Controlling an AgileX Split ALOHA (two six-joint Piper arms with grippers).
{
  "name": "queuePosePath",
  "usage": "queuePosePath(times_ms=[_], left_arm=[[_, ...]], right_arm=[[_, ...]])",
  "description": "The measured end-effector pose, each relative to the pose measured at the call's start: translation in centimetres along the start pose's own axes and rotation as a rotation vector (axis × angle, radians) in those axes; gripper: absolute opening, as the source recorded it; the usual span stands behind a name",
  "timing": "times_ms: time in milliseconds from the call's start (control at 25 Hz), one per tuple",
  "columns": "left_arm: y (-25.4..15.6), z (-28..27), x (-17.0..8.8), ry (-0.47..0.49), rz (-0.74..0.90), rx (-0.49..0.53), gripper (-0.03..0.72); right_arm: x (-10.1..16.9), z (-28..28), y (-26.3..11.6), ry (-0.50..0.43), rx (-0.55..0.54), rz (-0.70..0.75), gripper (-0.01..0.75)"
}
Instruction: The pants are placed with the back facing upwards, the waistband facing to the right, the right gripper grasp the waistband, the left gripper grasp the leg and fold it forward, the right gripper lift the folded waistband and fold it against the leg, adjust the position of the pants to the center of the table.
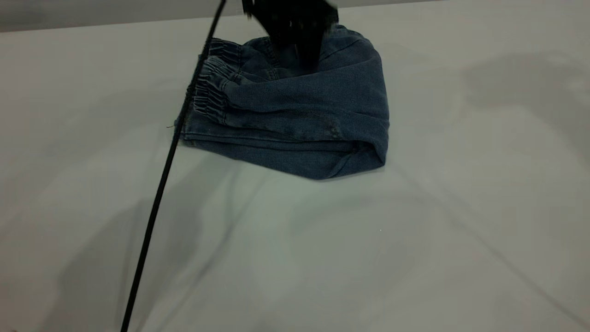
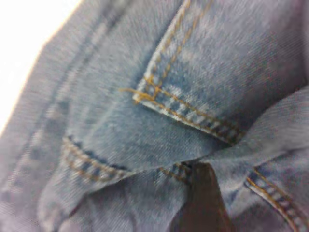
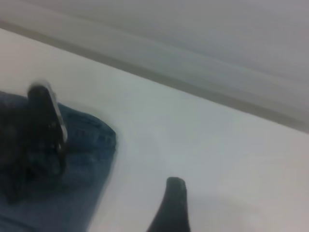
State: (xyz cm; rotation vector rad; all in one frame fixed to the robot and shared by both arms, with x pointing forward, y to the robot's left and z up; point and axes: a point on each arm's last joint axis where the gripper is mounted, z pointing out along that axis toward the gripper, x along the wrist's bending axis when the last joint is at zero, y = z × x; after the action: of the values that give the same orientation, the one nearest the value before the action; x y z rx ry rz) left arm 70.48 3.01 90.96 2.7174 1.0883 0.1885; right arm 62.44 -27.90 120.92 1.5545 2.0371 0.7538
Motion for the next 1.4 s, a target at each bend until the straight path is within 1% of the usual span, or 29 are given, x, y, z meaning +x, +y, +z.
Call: queuePosePath(times_ms=[120, 240, 320, 480, 600, 720, 880, 1000, 1200, 1280, 1400], left_arm=[[0.5, -2.7, 0.2, 0.029, -0.020, -0.044, 0.462], [0.8, -6.1, 0.7, 0.090, -0.040, -0.092, 0.462], [0.9, -8.5, 1.1, 0.145, -0.058, -0.124, 0.462], [0.8, -13.9, 1.7, 0.240, -0.131, -0.207, 0.462], [0.5, -18.0, 1.6, 0.256, -0.161, -0.284, 0.462], [-0.1, -22.5, 1.3, 0.273, -0.166, -0.367, 0.462], [-1.6, -28.4, 0.8, 0.308, -0.171, -0.476, 0.462], [-3.1, -32.8, 0.0, 0.303, -0.196, -0.568, 0.462], [-6.0, -39.1, -1.5, 0.270, -0.203, -0.709, 0.462], [-7.4, -40.9, -2.2, 0.249, -0.206, -0.742, 0.462], [-9.6, -42.5, -3.1, 0.225, -0.205, -0.748, 0.462]], right_arm=[[0.2, -0.2, 0.0, 0.016, -0.002, 0.005, 0.587], [0.7, -1.1, 0.2, 0.054, -0.029, 0.019, 0.587], [1.1, -2.2, 0.3, 0.089, -0.062, 0.028, 0.587], [2.0, -5.4, 0.4, 0.129, -0.137, 0.021, 0.587], [2.6, -8.2, 0.3, 0.141, -0.198, 0.014, 0.587], [3.1, -11.2, -0.1, 0.133, -0.257, 0.001, 0.587], [3.9, -15.0, -1.5, 0.129, -0.316, 0.005, 0.587], [4.7, -17.6, -3.1, 0.140, -0.349, 0.014, 0.587], [6.7, -22.0, -6.8, 0.214, -0.414, 0.016, 0.587], [7.6, -23.7, -8.6, 0.239, -0.442, 0.007, 0.587], [8.4, -25.1, -11.3, 0.253, -0.455, 0.004, 0.587]])
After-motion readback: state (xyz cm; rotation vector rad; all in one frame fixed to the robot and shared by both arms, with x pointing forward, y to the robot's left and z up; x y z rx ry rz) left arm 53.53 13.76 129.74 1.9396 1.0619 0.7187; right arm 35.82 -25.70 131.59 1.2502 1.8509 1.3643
